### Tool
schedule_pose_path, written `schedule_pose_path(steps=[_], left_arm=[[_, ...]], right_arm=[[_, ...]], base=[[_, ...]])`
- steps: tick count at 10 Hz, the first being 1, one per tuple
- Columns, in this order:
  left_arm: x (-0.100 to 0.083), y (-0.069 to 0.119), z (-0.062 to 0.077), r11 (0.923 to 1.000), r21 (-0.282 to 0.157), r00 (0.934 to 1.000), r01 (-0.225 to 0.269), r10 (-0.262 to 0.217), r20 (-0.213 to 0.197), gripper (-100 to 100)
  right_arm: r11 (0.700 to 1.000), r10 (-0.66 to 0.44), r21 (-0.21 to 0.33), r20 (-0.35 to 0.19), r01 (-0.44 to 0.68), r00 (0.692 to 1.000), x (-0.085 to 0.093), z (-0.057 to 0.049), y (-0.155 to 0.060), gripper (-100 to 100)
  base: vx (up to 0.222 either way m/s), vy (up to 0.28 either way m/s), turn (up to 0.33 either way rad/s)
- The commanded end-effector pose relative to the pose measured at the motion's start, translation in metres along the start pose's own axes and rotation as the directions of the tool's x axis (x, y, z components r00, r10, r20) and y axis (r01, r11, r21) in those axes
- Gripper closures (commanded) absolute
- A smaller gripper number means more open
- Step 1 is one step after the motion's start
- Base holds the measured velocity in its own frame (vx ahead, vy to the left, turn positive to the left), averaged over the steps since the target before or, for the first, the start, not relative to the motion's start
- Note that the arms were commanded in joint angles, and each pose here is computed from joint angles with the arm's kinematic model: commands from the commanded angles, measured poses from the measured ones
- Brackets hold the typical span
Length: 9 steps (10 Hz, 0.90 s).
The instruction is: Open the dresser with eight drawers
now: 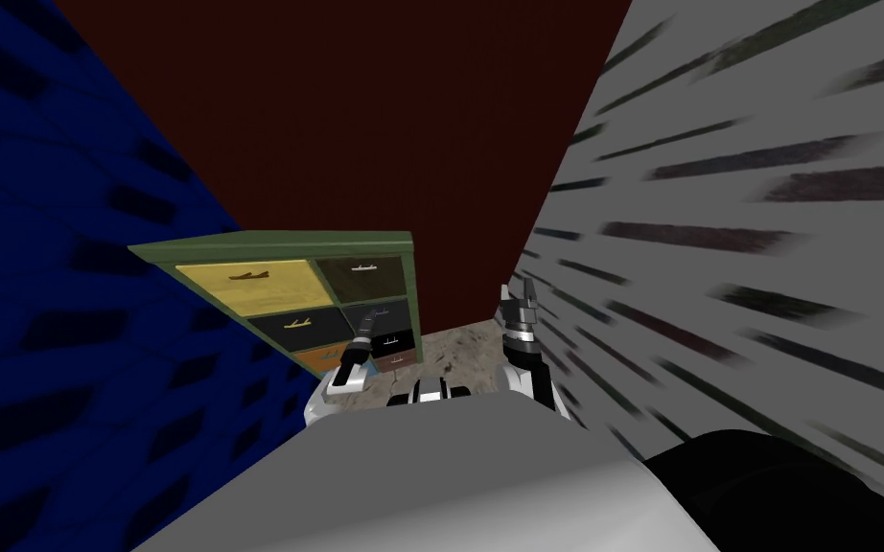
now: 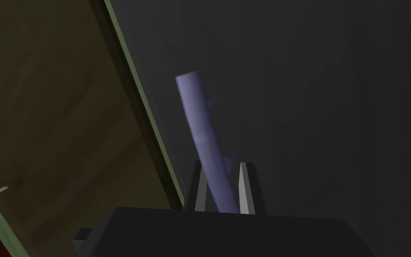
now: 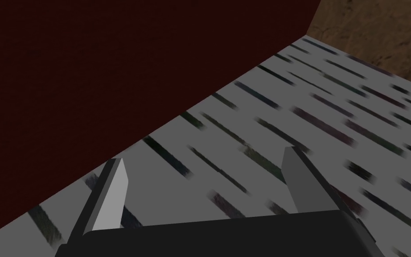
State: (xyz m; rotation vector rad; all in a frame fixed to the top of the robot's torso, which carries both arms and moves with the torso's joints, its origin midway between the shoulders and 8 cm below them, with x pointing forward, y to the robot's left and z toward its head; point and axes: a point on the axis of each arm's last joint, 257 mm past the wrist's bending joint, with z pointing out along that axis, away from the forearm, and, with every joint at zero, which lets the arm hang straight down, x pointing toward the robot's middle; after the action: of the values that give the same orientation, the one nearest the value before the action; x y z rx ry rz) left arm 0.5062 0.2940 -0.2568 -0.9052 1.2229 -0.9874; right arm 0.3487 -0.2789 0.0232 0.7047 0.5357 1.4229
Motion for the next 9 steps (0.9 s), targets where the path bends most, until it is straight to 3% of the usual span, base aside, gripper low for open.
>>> schedule_pose_path(steps=[1, 2, 3, 6, 7, 9], left_arm=[[0.025, -0.007, 0.002, 1.0000, 0.002, 0.9999, -0.007, 0.007, -0.013, 100], [0.023, -0.007, 0.003, 1.0000, 0.005, 0.9999, 0.001, -0.001, -0.013, 100], [-0.006, 0.000, 0.006, 0.9997, 0.021, 0.9999, -0.009, 0.009, 0.009, 100], [-0.005, 0.022, 0.000, 0.9996, -0.023, 0.9998, -0.018, 0.018, -0.002, 100], [-0.042, 0.018, 0.005, 0.9994, 0.012, 0.9991, -0.031, 0.031, 0.030, 100], [-0.041, 0.041, -0.002, 0.9988, -0.036, 0.9991, -0.034, 0.035, 0.022, 100]], right_arm=[[1.000, 0.000, 0.000, 0.000, 0.000, 1.000, 0.000, 0.000, 0.000, 0], [1.000, 0.000, 0.000, 0.000, 0.000, 1.000, 0.000, 0.000, 0.000, 0], [1.000, 0.000, 0.000, 0.000, 0.000, 1.000, 0.000, 0.000, 0.000, 0], [1.000, 0.000, 0.000, 0.000, 0.000, 1.000, 0.000, 0.000, 0.000, 0], [1.000, 0.000, 0.000, 0.000, 0.000, 1.000, 0.000, 0.000, 0.000, 0], [1.000, 0.000, 0.000, 0.000, 0.000, 1.000, 0.000, 0.000, 0.000, 0]], base=[[-0.023, 0.087, 0.059], [-0.009, 0.030, -0.020], [-0.072, -0.061, -0.279], [-0.051, -0.055, -0.044], [-0.073, -0.070, -0.329], [-0.061, -0.058, -0.048]])
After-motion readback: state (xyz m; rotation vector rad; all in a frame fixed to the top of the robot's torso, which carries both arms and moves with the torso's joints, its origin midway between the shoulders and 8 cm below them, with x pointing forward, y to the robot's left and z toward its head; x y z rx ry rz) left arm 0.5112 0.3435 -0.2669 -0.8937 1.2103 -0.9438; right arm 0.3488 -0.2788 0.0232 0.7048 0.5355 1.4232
